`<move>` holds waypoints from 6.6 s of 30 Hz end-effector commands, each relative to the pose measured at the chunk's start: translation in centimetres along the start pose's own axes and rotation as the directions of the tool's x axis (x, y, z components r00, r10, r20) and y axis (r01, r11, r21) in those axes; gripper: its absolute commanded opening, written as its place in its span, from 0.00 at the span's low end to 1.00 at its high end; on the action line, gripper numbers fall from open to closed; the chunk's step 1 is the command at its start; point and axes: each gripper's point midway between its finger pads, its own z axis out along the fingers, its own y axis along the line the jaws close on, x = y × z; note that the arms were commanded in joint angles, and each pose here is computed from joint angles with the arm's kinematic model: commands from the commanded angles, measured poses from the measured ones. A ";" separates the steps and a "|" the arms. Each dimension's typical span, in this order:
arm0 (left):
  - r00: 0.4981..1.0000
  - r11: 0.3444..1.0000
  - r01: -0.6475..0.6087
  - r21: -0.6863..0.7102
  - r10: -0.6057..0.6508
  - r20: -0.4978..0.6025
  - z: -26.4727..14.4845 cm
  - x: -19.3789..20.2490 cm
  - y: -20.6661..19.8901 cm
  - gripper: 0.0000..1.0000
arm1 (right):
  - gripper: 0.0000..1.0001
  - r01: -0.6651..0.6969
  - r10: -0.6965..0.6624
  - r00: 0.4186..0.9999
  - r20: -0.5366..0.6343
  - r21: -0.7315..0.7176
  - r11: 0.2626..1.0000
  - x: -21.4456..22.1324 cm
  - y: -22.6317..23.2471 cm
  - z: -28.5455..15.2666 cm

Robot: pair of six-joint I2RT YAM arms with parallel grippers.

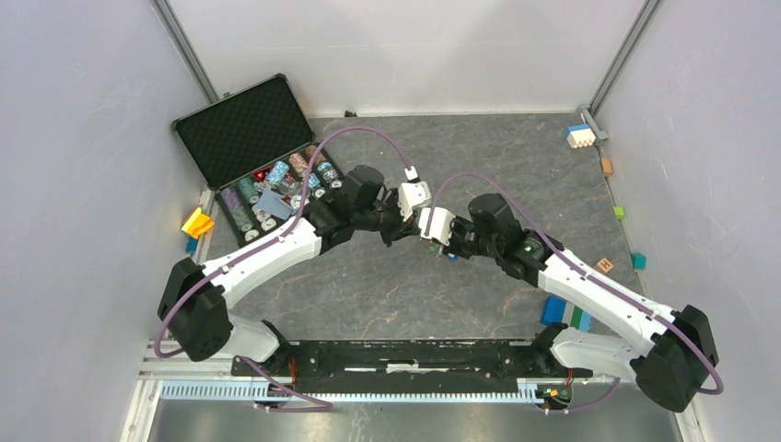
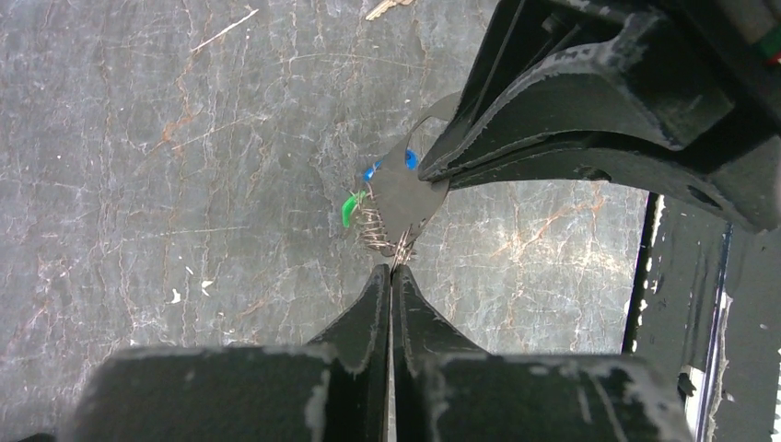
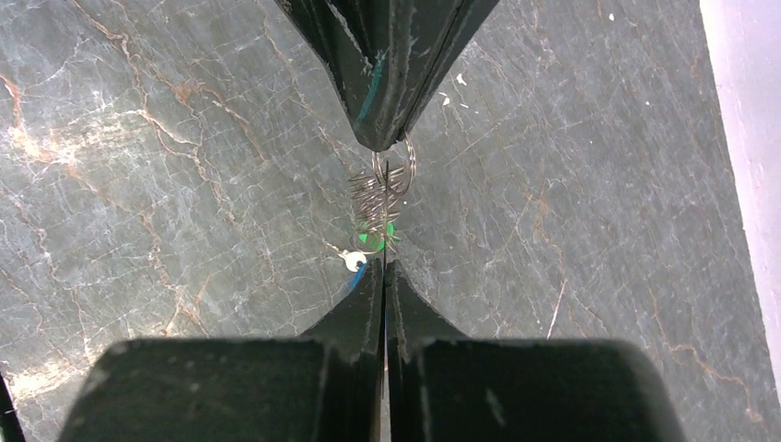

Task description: Put the keys on the keyring

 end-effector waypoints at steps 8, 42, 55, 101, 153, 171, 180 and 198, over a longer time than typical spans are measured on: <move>0.987 0.977 0.156 -0.144 -0.151 0.049 0.8 -0.6 2.7 0.02 | 0.00 -0.023 0.018 0.995 0.103 0.048 0.999 -3.5 -0.9 -0.1; 0.867 0.831 0.496 -0.252 -0.456 0.203 0.7 -2.9 6.2 0.02 | 0.00 -0.237 0.237 0.971 0.028 0.219 0.947 -2.7 -4.4 1.9; 0.897 0.850 0.443 -0.286 -0.423 0.132 1.2 -1.7 6.5 0.02 | 0.00 -0.225 0.225 0.974 0.029 0.220 0.949 -3.2 -4.7 1.6; 0.791 0.694 0.603 -0.392 -0.584 0.183 2.6 -1.2 8.9 0.02 | 0.04 -0.240 0.245 0.969 0.013 0.263 0.934 -3.0 -4.8 2.5; 0.927 0.887 -0.361 0.287 0.308 0.213 -0.8 0.2 -2.0 0.33 | 0.00 0.026 -0.027 0.980 0.196 0.009 1.000 -3.5 1.0 -1.3; 0.943 0.896 -0.313 0.315 0.255 0.212 0.0 0.6 -1.4 0.36 | 0.00 0.029 -0.029 0.977 0.213 0.004 1.000 -3.5 0.8 -2.0; 0.948 0.896 -0.291 0.336 0.223 0.227 0.9 0.4 -1.2 0.44 | 0.00 0.023 -0.023 0.977 0.210 0.000 1.000 -3.2 0.9 -1.9; 0.960 0.899 -0.245 0.364 0.173 0.220 0.8 0.1 -1.6 0.16 | 0.00 0.013 -0.014 0.979 0.202 0.006 1.000 -2.7 0.9 -1.9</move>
